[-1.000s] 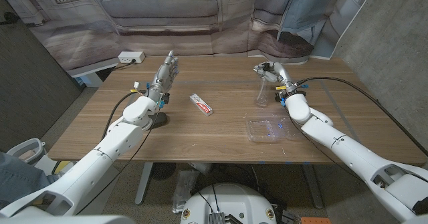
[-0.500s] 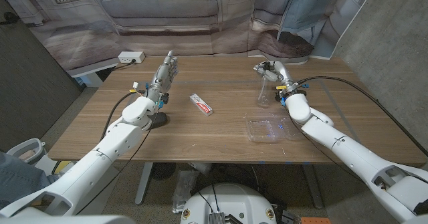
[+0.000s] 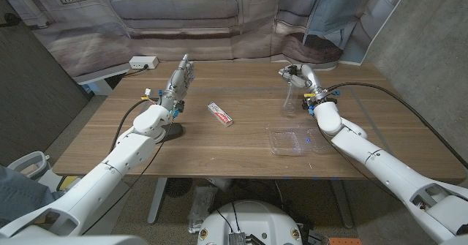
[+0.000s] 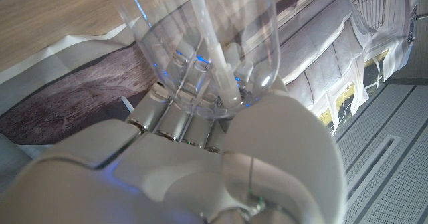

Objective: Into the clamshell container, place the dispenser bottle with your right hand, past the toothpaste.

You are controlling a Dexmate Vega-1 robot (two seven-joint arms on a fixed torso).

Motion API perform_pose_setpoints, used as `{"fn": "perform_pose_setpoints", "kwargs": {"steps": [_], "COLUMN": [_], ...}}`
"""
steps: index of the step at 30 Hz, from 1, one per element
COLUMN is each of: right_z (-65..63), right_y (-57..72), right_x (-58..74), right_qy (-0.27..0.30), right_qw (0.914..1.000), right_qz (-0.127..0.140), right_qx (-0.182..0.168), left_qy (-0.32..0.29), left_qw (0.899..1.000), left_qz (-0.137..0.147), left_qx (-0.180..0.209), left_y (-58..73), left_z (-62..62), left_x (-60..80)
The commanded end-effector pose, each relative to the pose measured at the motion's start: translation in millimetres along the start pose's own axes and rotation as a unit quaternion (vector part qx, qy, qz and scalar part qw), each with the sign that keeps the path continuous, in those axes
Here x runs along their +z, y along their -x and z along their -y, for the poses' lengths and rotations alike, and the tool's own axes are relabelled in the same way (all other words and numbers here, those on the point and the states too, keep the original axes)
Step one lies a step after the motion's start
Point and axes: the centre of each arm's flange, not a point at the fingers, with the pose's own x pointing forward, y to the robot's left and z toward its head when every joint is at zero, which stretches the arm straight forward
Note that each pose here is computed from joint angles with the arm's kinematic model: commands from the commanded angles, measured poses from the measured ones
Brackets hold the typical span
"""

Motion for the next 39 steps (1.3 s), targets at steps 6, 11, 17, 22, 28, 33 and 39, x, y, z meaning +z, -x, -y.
{"fn": "perform_pose_setpoints", "kwargs": {"steps": [6, 11, 17, 22, 28, 33, 39], "right_z": [5.5, 7.7, 12.0, 15.7, 18.7, 20.7, 22.9], "right_y": [4.9, 7.1, 9.4, 11.4, 14.5, 17.5, 21.7], "right_x": [5.5, 7.2, 9.5, 10.6, 14.4, 17.3, 20.6], "right_qy": [-0.016, -0.020, -0.025, -0.032, -0.030, -0.031, -0.032], "right_qw": [0.9998, 0.9996, 0.9993, 0.9990, 0.9989, 0.9987, 0.9984], "right_qz": [0.012, 0.017, 0.022, 0.027, 0.032, 0.037, 0.042], "right_qx": [-0.009, -0.013, -0.014, -0.015, -0.016, -0.019, -0.021], "left_qy": [-0.002, -0.006, -0.008, -0.009, -0.009, -0.010, -0.012], "left_qw": [1.000, 1.000, 1.000, 1.000, 1.000, 1.000, 1.000], "left_qz": [-0.005, -0.005, -0.007, -0.006, -0.005, -0.005, 0.000], "left_qx": [-0.002, -0.003, -0.005, -0.006, -0.008, -0.008, -0.007], "left_y": [1.2, 1.1, 0.0, -2.2, -3.9, -3.6, -1.4], "left_z": [-2.2, -2.5, -2.2, -1.5, -0.4, -0.7, -0.1], "left_x": [0.9, 3.8, 5.5, 7.2, 8.5, 9.5, 13.3]}}
